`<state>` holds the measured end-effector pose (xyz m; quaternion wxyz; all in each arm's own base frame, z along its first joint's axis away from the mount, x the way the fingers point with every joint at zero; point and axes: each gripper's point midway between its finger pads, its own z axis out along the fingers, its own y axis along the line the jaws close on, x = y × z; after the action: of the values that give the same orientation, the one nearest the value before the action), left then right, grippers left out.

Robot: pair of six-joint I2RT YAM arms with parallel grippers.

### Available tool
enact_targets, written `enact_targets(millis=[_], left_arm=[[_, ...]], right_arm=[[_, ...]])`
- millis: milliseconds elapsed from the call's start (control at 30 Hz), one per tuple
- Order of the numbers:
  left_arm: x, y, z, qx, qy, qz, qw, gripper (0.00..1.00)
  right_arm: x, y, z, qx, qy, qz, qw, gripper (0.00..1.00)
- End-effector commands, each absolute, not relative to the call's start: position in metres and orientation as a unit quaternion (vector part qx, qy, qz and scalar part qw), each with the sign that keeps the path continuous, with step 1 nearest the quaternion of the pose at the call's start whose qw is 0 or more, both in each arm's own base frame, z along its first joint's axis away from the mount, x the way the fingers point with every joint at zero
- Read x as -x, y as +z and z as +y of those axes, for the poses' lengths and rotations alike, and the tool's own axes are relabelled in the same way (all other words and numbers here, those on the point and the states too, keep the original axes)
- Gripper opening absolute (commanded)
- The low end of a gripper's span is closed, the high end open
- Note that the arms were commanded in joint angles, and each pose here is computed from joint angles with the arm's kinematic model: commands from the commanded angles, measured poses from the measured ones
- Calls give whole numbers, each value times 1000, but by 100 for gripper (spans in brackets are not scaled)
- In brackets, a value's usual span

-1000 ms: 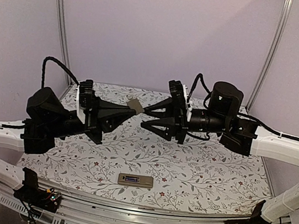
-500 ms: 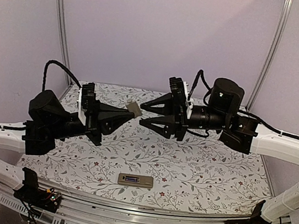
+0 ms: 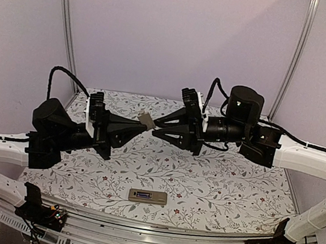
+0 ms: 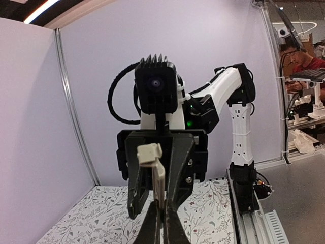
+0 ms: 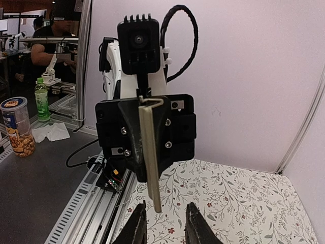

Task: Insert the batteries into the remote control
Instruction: Pass from the left arm to the right, then pass from the right arm to the left

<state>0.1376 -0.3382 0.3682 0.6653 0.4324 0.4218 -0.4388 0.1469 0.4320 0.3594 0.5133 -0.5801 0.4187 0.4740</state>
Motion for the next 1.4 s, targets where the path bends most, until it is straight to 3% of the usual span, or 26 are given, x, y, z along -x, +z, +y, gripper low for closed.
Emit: enact_targets(millis=[0, 167, 333, 533, 567, 633, 700, 833, 1000, 1200, 1267, 1333, 1367], left_arm=[[-142, 359, -341, -437, -440, 428, 657, 0], [-142, 356, -345, -443, -441, 429, 651, 0], [-143, 356, -346, -446, -436, 431, 652, 0], [-145, 353, -346, -449, -430, 434, 652, 0], [-146, 353, -347, -450, -427, 438, 651, 12], [-153, 350, -348, -447, -415, 455, 649, 56], [-159, 347, -346, -454, -388, 470, 650, 82], [-167, 337, -335, -486, -321, 493, 646, 94], [-179, 308, -338, -535, -263, 552, 583, 93], [-172, 294, -353, -567, -290, 567, 523, 93], [-171, 295, -355, -569, -294, 568, 517, 81], [-168, 299, -355, -574, -299, 562, 515, 56], [-165, 300, -354, -577, -304, 558, 513, 51]], right_arm=[[-142, 365, 434, 587, 481, 409, 507, 23], [-139, 366, 436, 590, 489, 404, 500, 19], [-137, 364, 435, 595, 492, 401, 493, 0], [-135, 359, 432, 599, 487, 405, 490, 0], [-135, 359, 432, 600, 486, 406, 490, 0], [-137, 357, 431, 601, 479, 412, 489, 0], [-141, 352, 430, 601, 467, 431, 485, 0], [-149, 325, 421, 622, 416, 492, 445, 0], [-146, 294, 411, 680, 363, 518, 372, 0], [-148, 286, 420, 705, 344, 520, 338, 0], [-151, 282, 422, 707, 336, 526, 333, 0], [-153, 280, 422, 708, 330, 530, 331, 0], [-153, 280, 421, 709, 329, 530, 331, 0]])
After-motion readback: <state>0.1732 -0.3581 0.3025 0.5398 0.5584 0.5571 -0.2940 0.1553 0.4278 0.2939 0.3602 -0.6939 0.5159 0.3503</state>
